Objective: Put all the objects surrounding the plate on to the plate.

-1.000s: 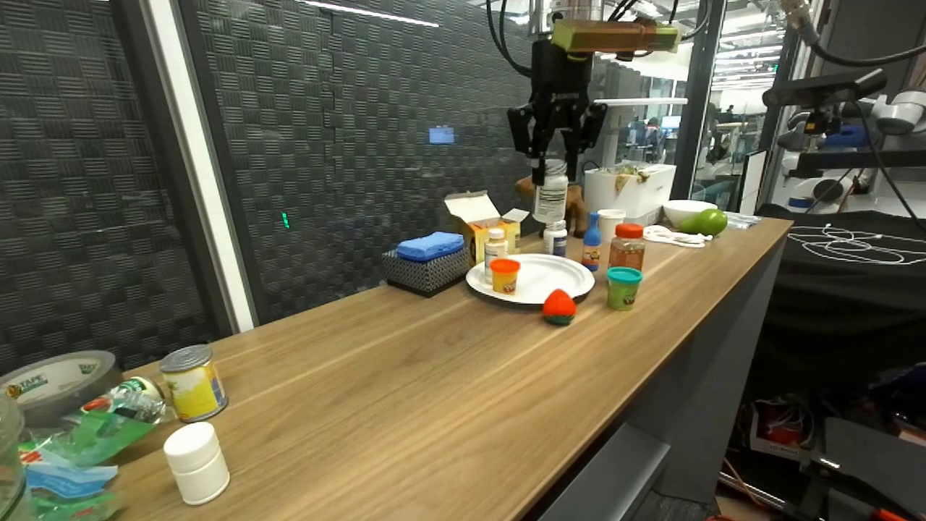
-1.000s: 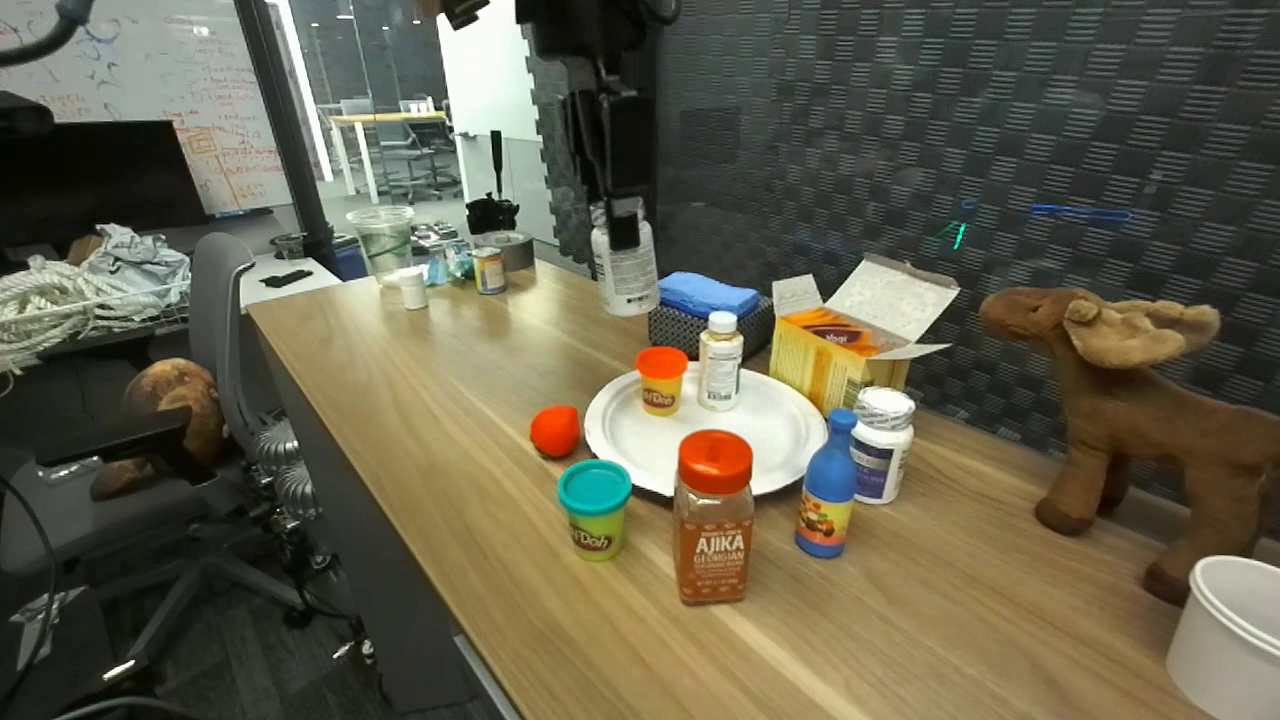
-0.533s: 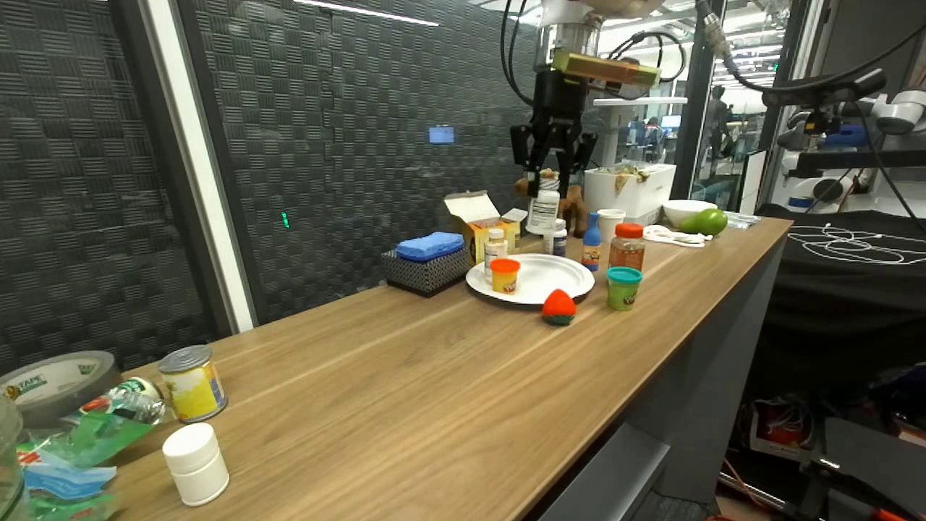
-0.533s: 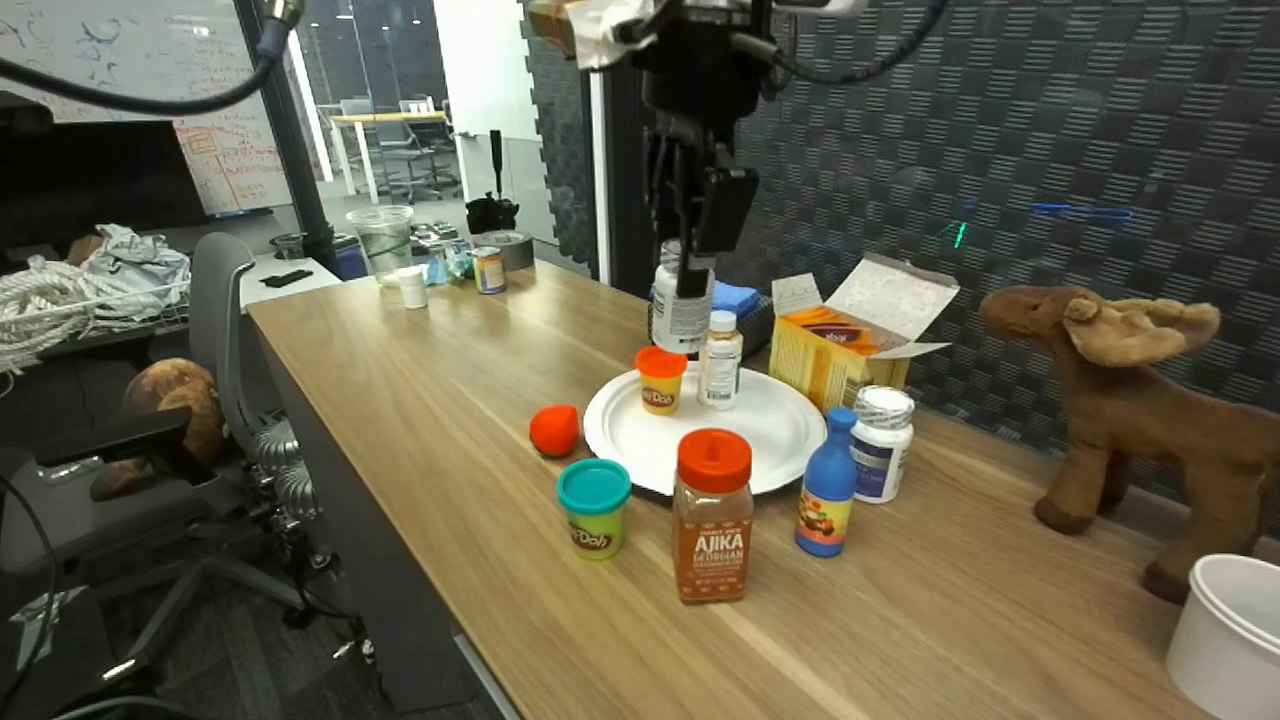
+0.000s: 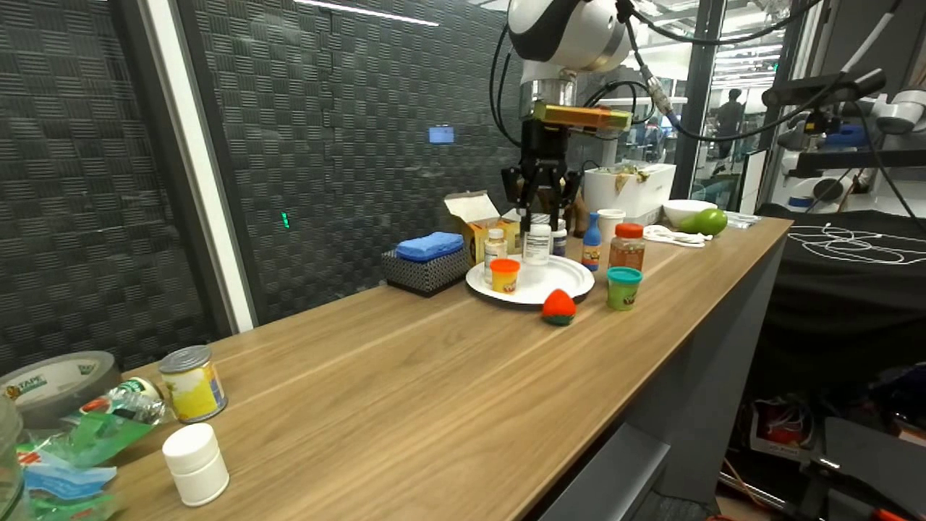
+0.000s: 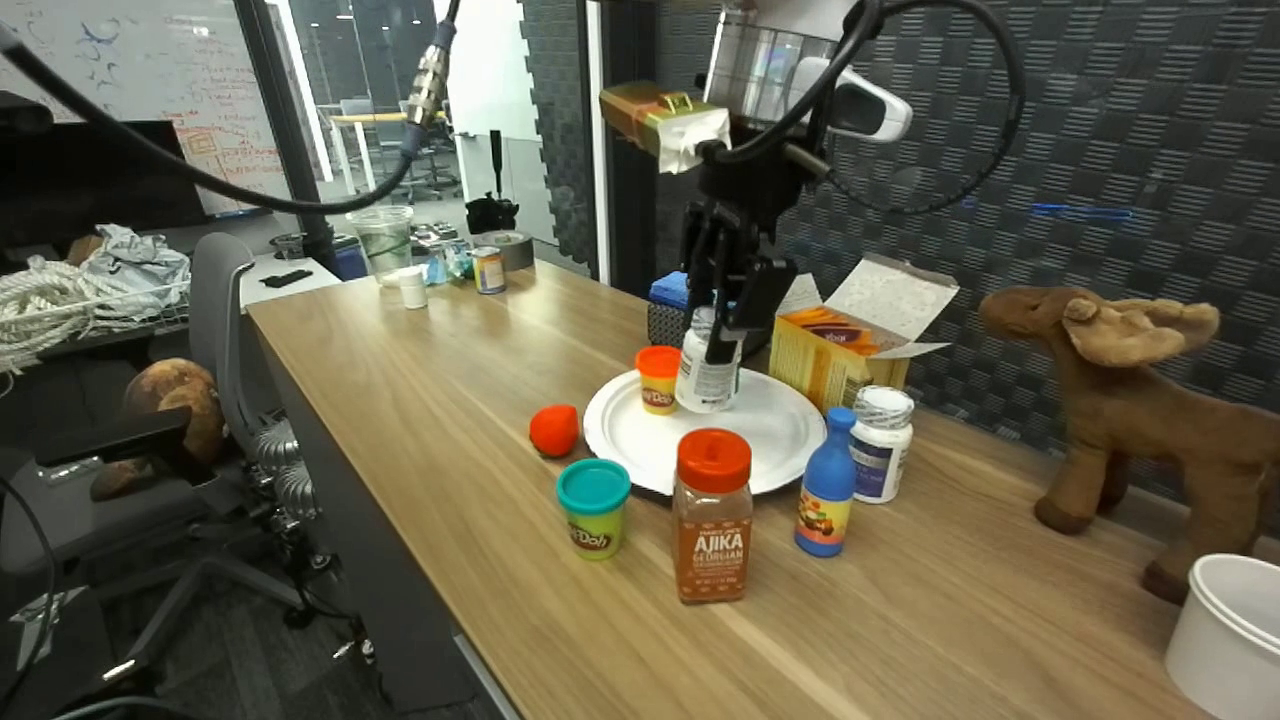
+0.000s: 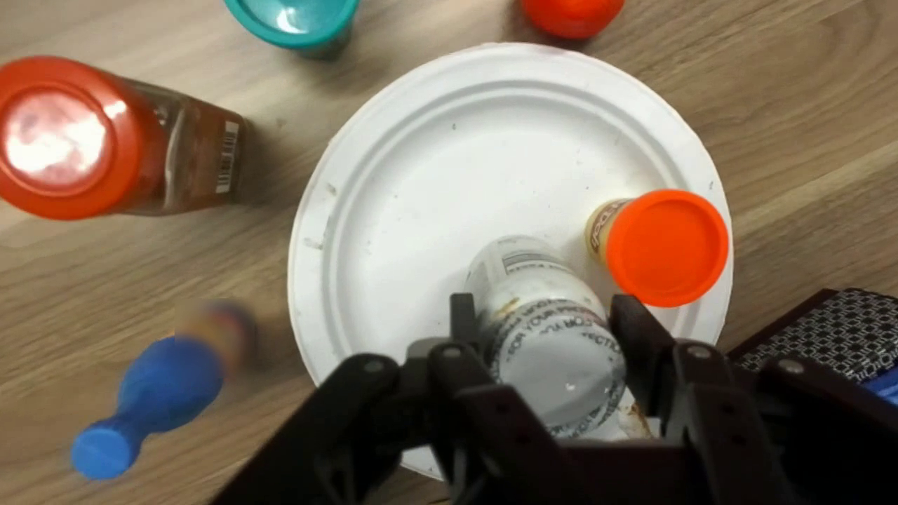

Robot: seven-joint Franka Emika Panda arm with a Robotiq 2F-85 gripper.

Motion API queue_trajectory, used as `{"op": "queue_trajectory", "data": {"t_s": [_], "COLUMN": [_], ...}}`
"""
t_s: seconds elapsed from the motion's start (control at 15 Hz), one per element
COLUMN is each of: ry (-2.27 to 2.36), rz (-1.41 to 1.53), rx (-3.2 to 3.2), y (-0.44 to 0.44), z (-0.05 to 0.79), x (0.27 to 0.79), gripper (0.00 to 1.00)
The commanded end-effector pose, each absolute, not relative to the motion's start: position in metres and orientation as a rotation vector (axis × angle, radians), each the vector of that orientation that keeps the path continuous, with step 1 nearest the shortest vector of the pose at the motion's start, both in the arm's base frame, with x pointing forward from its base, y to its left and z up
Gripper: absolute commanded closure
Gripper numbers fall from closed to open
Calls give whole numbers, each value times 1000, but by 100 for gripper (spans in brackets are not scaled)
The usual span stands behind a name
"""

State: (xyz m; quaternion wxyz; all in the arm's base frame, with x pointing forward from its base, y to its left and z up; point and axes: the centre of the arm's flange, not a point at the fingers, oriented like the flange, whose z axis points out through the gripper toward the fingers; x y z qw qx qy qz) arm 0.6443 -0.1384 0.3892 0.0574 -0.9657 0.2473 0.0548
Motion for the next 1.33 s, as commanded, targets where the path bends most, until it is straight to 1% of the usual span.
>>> {"op": "queue_trajectory", "data": {"t_s": [0.0,0.47,1.13,1.2,1.27], "ry": [774,786,769,758,757], "rz": [146,101,133,133,129], "rx": [-2945,-2980,-2961,-2961,-2963], "y": [-146,-158,-159,-158,-157], "z": [398,391,368,370,371], "x": [676,699,714,714,714], "gripper": [74,74,74,24,23]}}
